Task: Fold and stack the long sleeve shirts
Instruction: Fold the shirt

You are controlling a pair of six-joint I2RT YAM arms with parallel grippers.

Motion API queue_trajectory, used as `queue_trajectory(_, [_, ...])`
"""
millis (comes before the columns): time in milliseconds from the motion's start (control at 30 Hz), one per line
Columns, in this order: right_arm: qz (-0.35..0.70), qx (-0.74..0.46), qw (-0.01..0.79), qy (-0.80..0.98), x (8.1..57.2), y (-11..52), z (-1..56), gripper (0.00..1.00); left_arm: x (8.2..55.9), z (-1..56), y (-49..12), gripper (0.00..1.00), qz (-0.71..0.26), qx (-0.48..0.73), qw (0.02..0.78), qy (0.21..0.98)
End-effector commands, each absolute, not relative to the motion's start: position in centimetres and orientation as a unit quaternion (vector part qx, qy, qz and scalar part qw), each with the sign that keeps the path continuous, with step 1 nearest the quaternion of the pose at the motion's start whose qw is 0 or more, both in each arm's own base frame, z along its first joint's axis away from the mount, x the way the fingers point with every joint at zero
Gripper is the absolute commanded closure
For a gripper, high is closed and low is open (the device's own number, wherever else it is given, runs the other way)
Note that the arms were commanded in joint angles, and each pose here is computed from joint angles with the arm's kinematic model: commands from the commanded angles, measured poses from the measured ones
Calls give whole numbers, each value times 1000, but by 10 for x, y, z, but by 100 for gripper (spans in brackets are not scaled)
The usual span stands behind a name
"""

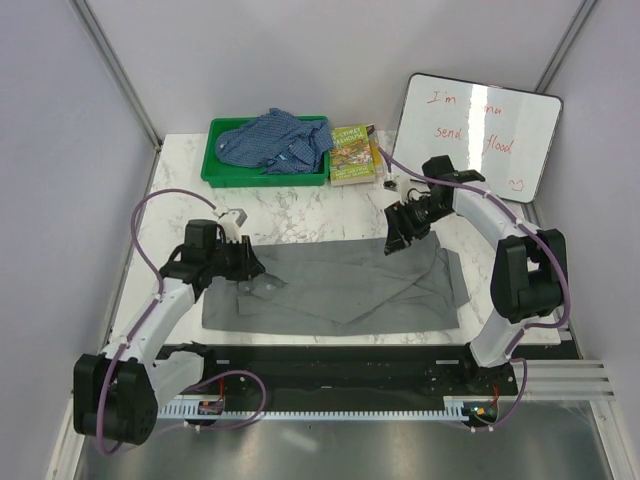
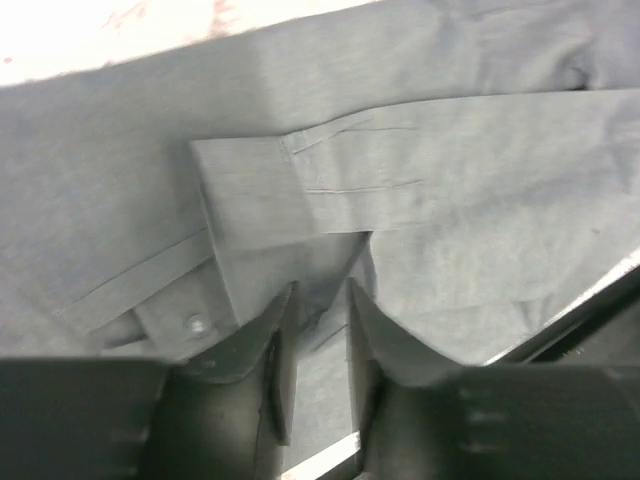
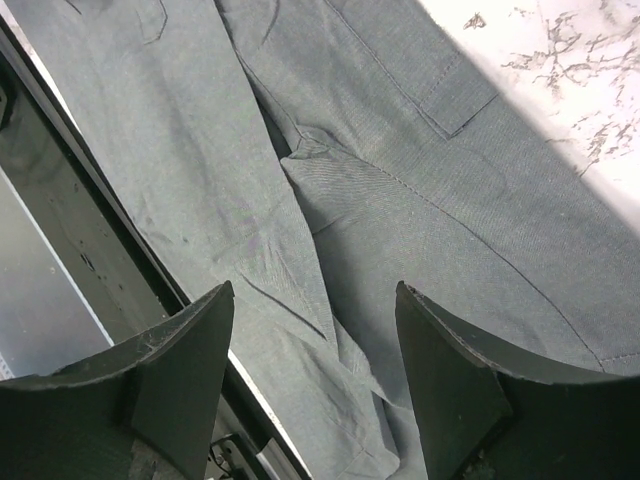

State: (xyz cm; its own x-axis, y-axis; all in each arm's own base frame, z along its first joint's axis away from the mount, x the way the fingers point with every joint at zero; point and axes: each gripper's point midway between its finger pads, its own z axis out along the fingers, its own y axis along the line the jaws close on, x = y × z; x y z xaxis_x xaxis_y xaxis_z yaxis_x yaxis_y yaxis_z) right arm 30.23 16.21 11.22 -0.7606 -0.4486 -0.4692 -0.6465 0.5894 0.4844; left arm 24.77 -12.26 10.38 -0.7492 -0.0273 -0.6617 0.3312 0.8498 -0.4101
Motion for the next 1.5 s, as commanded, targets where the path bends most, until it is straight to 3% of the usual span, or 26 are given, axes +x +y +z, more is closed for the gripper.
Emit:
queue_trajectory(0, [310, -330, 155, 878, 300, 161, 114, 28, 261, 99, -99, 59, -216, 6, 318, 923])
queue_trajectory(100, [285, -344, 147, 882, 294, 158, 115, 30, 263, 116, -101, 57, -238, 8, 313, 920])
queue_trajectory(200, [262, -356, 140, 886, 285, 153, 115, 38, 266, 147, -126, 50, -290, 117, 346, 885])
queue_trajectory(267, [238, -369, 121, 890, 275, 151, 105, 44, 269, 151, -132, 51, -262, 192, 351, 878])
queue_trajectory(500, [195, -370, 50, 907, 257, 146, 55, 53, 274, 108, -121, 55, -197, 315, 231, 899])
queue_trajectory(700, [127, -370, 35, 920, 285, 134, 15, 56, 269, 66, -104, 58, -169, 339, 147, 914])
queue_trajectory(1000, [30, -381, 68, 922, 364, 115, -8, 57, 291, 33, -108, 59, -165, 322, 115, 925])
queue_trajectory(1167, [-3, -361, 84, 929, 403, 77, 2, 52, 274, 29, -138, 60, -187, 348, 83, 915])
queue_trajectory(1333, [62, -337, 129, 931, 402, 86, 71, 44, 240, 39, -176, 60, -242, 371, 48, 895])
queue_trajectory(1467, [93, -330, 137, 929, 378, 93, 98, 42, 244, 62, -195, 60, -284, 354, 62, 889])
